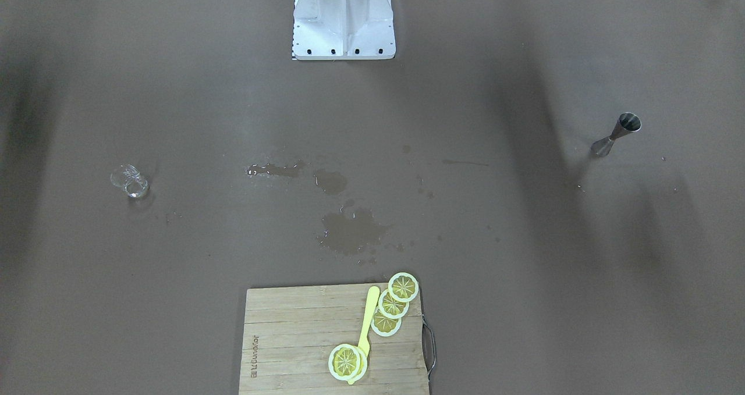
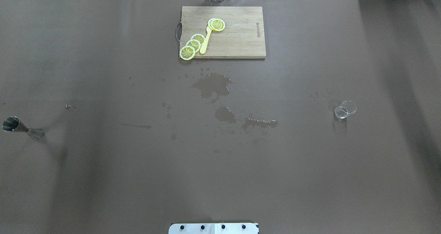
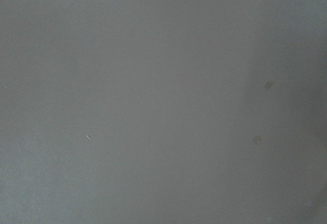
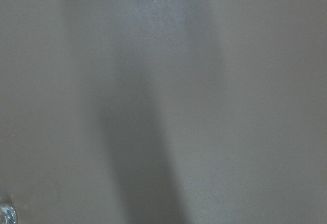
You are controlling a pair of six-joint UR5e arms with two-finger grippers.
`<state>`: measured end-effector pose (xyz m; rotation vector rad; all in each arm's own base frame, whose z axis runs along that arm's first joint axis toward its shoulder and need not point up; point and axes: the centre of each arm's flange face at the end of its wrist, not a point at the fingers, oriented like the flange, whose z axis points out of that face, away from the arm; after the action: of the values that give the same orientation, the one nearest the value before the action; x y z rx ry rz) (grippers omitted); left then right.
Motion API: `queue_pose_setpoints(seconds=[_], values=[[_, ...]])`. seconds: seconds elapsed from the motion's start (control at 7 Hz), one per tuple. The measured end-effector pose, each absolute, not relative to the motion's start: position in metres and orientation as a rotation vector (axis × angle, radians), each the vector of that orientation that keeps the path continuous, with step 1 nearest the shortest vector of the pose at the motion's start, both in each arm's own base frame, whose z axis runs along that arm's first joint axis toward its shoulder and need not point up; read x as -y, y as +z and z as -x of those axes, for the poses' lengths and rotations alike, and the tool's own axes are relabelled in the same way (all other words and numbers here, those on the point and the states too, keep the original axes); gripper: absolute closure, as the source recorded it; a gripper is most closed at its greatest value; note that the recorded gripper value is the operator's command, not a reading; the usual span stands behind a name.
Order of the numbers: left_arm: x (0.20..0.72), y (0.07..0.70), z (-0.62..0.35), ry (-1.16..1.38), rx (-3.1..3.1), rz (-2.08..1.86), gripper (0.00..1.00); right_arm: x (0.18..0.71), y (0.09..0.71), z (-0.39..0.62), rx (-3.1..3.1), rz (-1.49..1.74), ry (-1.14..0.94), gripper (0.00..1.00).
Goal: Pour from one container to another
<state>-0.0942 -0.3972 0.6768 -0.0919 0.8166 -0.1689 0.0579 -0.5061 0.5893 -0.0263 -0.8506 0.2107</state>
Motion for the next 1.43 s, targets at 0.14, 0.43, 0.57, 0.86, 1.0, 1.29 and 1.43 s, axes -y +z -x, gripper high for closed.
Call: queue_pose_setpoints(seconds=[0.14,0.43,0.57,0.86,1.0,1.29,1.43], values=[[0.3972,0.6767,0.0941,-0.169,-0.817,0.092,0.01,0.5059,0.5876,-0.0578,0.852,0.024,0.209,0.0],[0.3972,0.6767,0.0941,-0.168,-0.817,0.092,0.01,0.5053,0.5859,-0.0577,0.853,0.021,0.208,0.0],[0.3972,0.6768,0.0942,-0.168,-0.817,0.092,0.01,0.5052,0.5861,-0.0577,0.853,0.021,0.208,0.0],[0.3972,0.6768,0.0942,-0.168,-0.816,0.092,0.01,0.5058,0.5864,-0.0577,0.853,0.02,0.208,0.0],[0.3972,0.6768,0.0942,-0.168,-0.816,0.092,0.01,0.5066,0.5861,-0.0577,0.854,0.014,0.205,0.0],[0.3971,0.6773,0.0942,-0.169,-0.816,0.093,0.01,0.5078,0.5853,-0.0576,0.858,-0.005,0.197,0.0],[0.397,0.6774,0.0942,-0.17,-0.816,0.093,0.01,0.5072,0.5877,-0.055,0.869,-0.014,0.189,0.0]])
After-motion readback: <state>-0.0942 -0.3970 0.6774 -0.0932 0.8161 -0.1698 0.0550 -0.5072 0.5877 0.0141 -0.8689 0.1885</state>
